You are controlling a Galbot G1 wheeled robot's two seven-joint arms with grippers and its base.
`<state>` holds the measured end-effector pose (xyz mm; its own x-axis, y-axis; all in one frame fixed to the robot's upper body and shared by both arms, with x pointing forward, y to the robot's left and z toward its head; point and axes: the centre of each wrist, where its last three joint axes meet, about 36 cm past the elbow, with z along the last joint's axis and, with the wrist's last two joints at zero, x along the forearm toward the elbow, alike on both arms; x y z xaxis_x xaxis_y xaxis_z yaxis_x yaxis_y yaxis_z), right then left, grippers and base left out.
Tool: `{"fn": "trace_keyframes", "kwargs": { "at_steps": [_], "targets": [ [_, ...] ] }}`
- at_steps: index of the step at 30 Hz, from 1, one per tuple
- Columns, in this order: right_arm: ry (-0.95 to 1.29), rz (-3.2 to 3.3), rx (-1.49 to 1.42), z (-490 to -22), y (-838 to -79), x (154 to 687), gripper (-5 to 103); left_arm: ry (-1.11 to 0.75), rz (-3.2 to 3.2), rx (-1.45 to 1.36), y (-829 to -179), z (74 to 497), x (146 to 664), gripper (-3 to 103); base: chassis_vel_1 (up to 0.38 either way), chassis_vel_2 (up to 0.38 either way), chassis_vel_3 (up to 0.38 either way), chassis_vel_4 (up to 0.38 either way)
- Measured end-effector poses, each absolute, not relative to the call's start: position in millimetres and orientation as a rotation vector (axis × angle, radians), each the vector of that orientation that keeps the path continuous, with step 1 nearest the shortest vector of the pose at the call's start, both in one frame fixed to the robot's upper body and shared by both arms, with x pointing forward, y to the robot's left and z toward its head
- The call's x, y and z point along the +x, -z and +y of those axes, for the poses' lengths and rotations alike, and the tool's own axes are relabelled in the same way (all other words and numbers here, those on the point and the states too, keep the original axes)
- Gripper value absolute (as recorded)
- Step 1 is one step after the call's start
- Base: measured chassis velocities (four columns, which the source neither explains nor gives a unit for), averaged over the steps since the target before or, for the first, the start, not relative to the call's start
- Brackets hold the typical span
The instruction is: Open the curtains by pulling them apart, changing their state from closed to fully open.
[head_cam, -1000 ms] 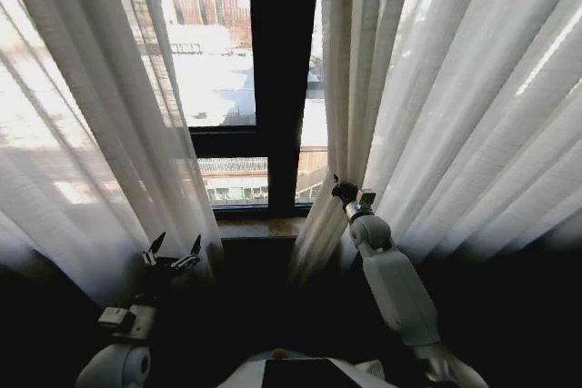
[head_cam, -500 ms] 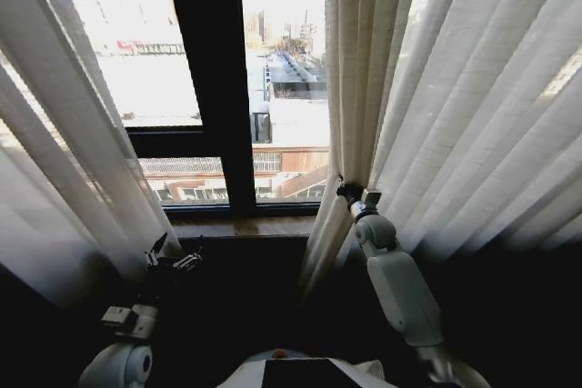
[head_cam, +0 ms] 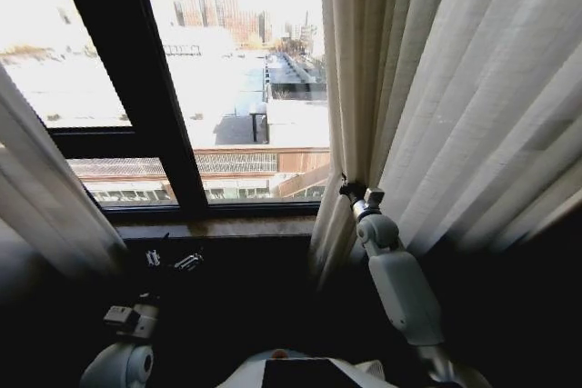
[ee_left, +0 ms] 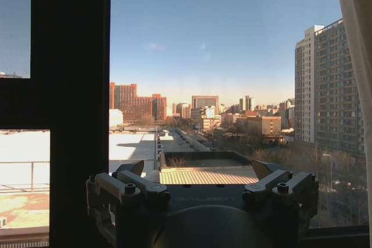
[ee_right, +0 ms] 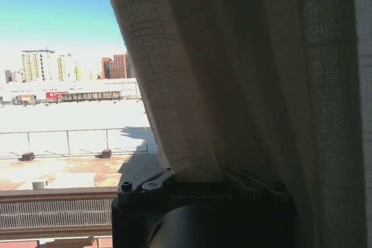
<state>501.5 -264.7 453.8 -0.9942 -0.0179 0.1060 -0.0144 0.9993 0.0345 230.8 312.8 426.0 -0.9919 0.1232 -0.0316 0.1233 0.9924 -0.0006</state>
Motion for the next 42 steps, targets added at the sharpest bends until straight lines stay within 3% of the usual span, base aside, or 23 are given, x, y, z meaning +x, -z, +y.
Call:
{"fn": "trace_keyframes", "kwargs": {
  "at_steps": [42],
  "targets": [
    [0.05,-3.044,0.014,-274.5,-454.9,496.2,0,-0.013,3.1,0.185,-426.0,311.1,227.7,100,-0.353,-0.354,0.353,0.353]
  ]
}}
